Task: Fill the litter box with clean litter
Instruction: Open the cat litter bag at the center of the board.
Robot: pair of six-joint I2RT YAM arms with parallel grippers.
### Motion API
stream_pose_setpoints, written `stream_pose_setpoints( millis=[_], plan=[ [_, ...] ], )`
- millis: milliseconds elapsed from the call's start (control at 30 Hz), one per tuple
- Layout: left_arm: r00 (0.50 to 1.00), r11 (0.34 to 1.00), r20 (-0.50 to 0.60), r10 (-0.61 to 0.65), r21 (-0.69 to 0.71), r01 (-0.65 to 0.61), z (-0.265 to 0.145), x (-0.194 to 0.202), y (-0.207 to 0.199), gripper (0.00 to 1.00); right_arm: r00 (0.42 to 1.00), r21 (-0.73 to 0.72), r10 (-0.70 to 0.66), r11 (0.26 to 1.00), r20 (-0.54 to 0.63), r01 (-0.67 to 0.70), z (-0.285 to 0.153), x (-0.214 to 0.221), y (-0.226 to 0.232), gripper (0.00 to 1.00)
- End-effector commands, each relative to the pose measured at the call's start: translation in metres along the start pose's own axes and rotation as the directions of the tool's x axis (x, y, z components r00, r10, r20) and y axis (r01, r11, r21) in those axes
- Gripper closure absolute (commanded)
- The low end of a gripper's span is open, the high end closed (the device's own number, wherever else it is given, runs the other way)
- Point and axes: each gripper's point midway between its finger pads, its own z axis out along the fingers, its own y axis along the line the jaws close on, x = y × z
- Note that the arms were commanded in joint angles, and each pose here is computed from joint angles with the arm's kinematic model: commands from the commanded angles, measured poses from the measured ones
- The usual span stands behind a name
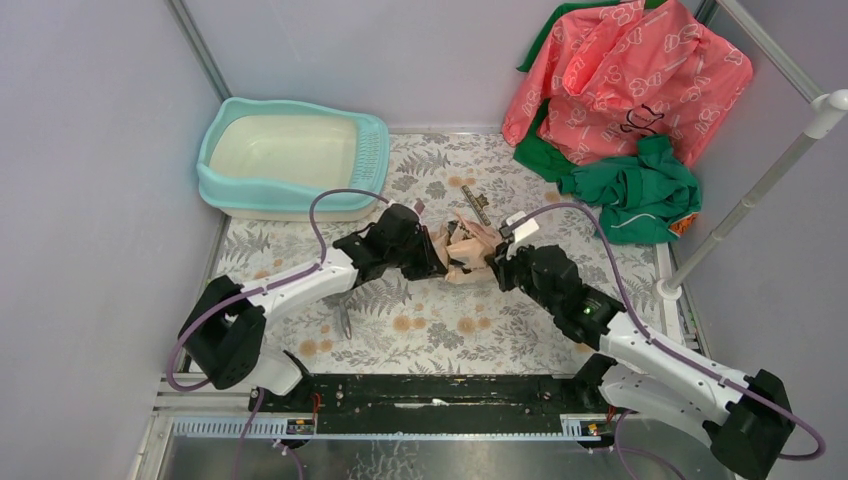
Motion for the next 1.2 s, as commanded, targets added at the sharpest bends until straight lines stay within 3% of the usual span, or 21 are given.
stream_pose_setpoints(
  millis=[0, 67, 233, 367, 600, 733, 900, 1167],
  plan=[
    [1.000, 0.998, 0.003, 0.026, 0.049, -0.026, -0.004, 0.006, -0.019, 0.87, 1.000, -0.043, 0.022, 0.999, -0.008, -0.023, -0.015, -0.002, 0.029, 0.89],
    [0.999, 0.999, 0.009, 0.045, 0.010, -0.045, -0.005, 0.008, -0.017, 0.82, 0.999, -0.039, 0.012, 0.999, -0.053, -0.015, -0.023, 0.008, 0.033, 0.87],
    [0.997, 0.993, 0.037, 0.071, -0.097, -0.068, -0.017, 0.006, 0.000, 0.48, 0.990, -0.051, 0.083, 0.995, -0.116, -0.089, -0.042, 0.016, 0.039, 0.91],
    [0.990, 0.984, 0.094, 0.103, -0.154, -0.087, -0.036, -0.005, 0.004, 0.35, 0.980, -0.034, 0.139, 0.989, -0.142, -0.145, -0.053, 0.022, 0.037, 0.94],
    [0.986, 0.984, 0.110, 0.123, -0.144, -0.107, -0.049, -0.012, -0.008, 0.35, 0.975, -0.046, 0.148, 0.986, -0.168, -0.158, -0.056, 0.033, 0.039, 0.95],
    [0.986, 0.985, 0.117, 0.120, -0.139, -0.104, -0.052, -0.013, -0.016, 0.45, 0.977, -0.041, 0.140, 0.988, -0.164, -0.148, -0.056, 0.032, 0.039, 0.96],
    [0.972, 0.955, 0.165, 0.166, -0.271, -0.117, -0.067, -0.014, -0.007, 0.46, 0.979, -0.035, 0.129, 0.990, -0.161, -0.136, -0.055, 0.030, 0.041, 0.96],
    [0.952, 0.928, 0.219, 0.213, -0.349, -0.127, -0.089, -0.011, -0.008, 0.45, 0.986, -0.020, 0.062, 0.998, -0.154, -0.066, -0.053, 0.028, 0.050, 0.96]
  ],
)
